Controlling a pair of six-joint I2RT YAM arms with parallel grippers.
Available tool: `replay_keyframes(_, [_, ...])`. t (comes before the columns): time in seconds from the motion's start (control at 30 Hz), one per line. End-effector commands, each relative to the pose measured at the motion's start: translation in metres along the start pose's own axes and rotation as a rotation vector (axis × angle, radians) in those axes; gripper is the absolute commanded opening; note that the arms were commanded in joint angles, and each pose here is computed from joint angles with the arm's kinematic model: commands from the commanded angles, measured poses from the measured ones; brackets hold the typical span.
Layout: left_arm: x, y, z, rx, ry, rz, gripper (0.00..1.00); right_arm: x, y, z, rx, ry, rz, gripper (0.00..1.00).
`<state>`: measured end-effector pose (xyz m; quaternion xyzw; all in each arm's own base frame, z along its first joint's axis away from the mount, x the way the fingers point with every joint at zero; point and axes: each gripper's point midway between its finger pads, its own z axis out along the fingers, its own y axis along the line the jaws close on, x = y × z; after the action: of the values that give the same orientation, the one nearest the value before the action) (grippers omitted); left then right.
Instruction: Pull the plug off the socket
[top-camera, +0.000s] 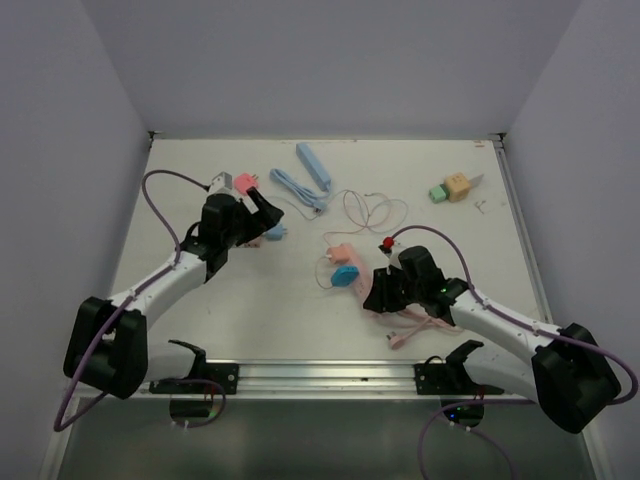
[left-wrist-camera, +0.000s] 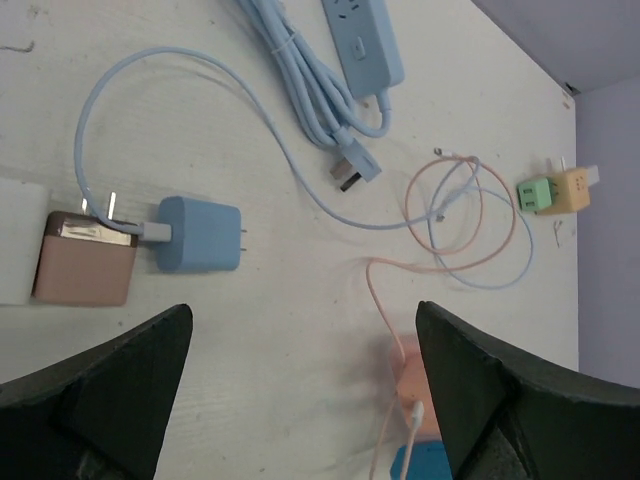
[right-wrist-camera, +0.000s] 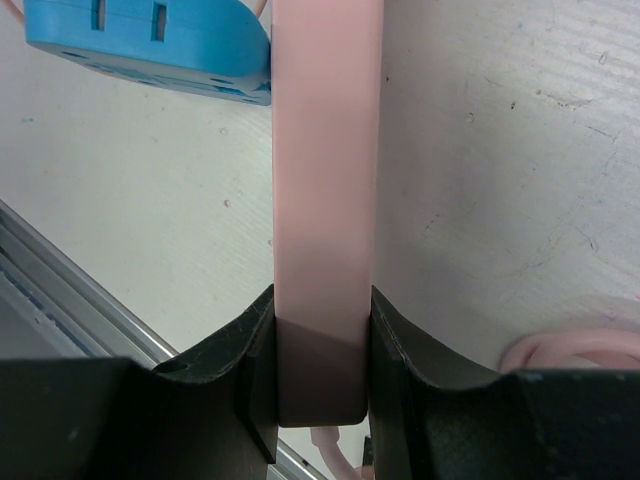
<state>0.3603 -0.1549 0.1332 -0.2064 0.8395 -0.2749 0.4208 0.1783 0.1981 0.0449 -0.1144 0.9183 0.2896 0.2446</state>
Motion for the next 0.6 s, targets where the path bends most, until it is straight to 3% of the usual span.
replay_keyframes(0.0, [0.013, -0.024, -0.025, 0.122, 0.021, 0.142, 0.96, -0.023, 0.014, 0.002, -0.053, -0.058, -0.037, 0.0])
replay_keyframes(0.23, [0.058, -0.084, -0.08, 0.418, -0.007, 0.605, 0.92, -0.028, 0.016, 0.001, -0.049, -0.034, -0.076, 0.0])
replay_keyframes(0.33, [0.076, -0.093, -0.091, 0.53, 0.028, 0.697, 0.92, -0.031, 0.02, 0.0, -0.061, -0.02, -0.088, 0.0])
replay_keyframes(0.57, [0.125, -0.106, -0.085, 0.582, 0.147, 0.839, 0.86, -0.033, 0.036, -0.007, -0.132, 0.0, -0.112, 0.0])
